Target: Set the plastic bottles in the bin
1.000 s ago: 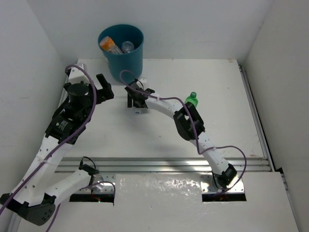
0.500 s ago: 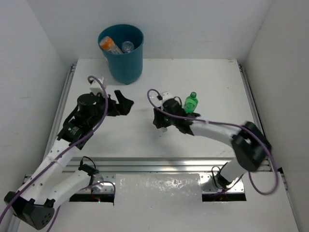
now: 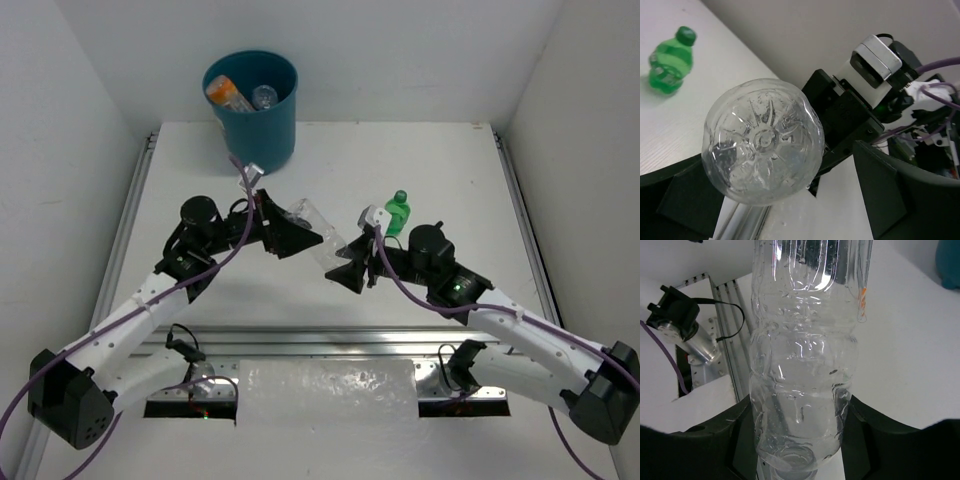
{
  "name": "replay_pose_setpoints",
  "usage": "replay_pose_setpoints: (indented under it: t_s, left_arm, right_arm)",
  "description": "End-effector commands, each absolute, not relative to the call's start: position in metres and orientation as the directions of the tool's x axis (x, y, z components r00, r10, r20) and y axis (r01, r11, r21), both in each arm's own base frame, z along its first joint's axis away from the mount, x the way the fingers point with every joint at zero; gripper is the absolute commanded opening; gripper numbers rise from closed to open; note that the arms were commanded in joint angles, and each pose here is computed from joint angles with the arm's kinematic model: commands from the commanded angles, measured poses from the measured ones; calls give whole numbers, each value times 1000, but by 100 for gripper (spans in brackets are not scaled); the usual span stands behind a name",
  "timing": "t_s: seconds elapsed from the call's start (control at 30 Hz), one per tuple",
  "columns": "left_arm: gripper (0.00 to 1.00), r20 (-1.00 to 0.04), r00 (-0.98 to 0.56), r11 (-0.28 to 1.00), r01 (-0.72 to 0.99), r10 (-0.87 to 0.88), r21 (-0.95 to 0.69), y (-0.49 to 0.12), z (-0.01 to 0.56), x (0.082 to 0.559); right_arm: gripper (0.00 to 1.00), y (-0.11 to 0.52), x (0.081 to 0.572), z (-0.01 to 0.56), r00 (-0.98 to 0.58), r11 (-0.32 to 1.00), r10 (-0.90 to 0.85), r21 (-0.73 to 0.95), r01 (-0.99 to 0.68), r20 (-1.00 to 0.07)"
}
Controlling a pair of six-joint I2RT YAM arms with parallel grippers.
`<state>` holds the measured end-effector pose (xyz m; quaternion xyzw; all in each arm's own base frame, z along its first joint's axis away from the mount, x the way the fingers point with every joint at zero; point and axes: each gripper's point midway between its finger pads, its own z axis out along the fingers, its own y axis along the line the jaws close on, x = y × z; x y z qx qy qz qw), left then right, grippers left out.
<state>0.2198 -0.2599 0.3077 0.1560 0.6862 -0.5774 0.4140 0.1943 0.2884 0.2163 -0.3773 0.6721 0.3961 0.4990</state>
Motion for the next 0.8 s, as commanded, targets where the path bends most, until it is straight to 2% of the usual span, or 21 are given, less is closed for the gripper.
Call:
replay_pose_setpoints:
  t_s: [0.0,0.03,0.1,0.13,0.17,0.2,0.23,0.27,0.3,0.37,0.4,0.43,0.47,0.5,0.53,0.63,0.77]
  left_arm:
    - [100,-777,-575,121,778,-255,-616,-276,338,197]
    - [98,-773,-581,128,773,-255,-622,-277,335,199]
    - [83,-765,-594,148,757,-248,-636,-279,329,205]
    - [72,-763,-598,160,751,-245,-640,-280,327,209]
    - [41,-759,-607,188,737,-238,-649,-280,321,214]
    - [29,-759,-606,200,734,-237,-649,-282,323,219]
    - [22,-754,-613,219,723,-234,-655,-282,321,223]
    - [7,-763,-596,250,722,-250,-646,-281,324,231]
    - [0,-776,-572,268,729,-267,-630,-282,337,239]
    - [0,-783,-531,406,669,-324,-622,-272,342,267]
    - [0,-799,-472,464,651,-373,-601,-264,368,282]
    - [0,-800,-439,615,515,-408,-597,-241,359,309]
    - [0,-816,-357,732,372,-455,-571,-209,379,339]
    - [0,-825,-301,771,307,-477,-558,-190,394,353]
    - [0,-831,-209,785,272,-516,-556,-171,435,363]
    - [0,-842,-98,841,66,-530,-537,-99,455,431]
    - [0,-893,18,890,-70,-450,-450,-50,474,497]
  right_arm:
    - [9,292,178,239,-138,308,-75,109,-945,-988]
    - [10,292,175,242,-129,289,-65,106,-952,-989]
    - [11,290,172,247,-122,284,-50,103,-953,-991]
    - [11,290,170,247,-120,278,-49,102,-955,-992]
    - [11,290,170,247,-117,280,-48,100,-955,-992]
    - [12,289,169,249,-109,278,-45,92,-956,-993]
    - [12,289,168,247,-112,274,-52,94,-957,-992]
    - [12,288,167,246,-110,271,-57,90,-958,-992]
    - [14,287,167,246,-108,271,-58,89,-959,-992]
    - [46,283,170,244,-128,307,-63,103,-946,-990]
    - [94,274,182,243,-136,400,-58,102,-911,-989]
    - [99,267,190,243,-144,456,-55,103,-884,-988]
    - [99,252,201,243,-169,559,-40,118,-821,-985]
    - [99,245,206,244,-171,601,-40,113,-791,-984]
    - [99,238,209,245,-180,635,-29,121,-763,-983]
    - [99,223,208,248,-208,685,-24,136,-716,-978]
    - [99,218,194,252,-232,664,-18,162,-730,-973]
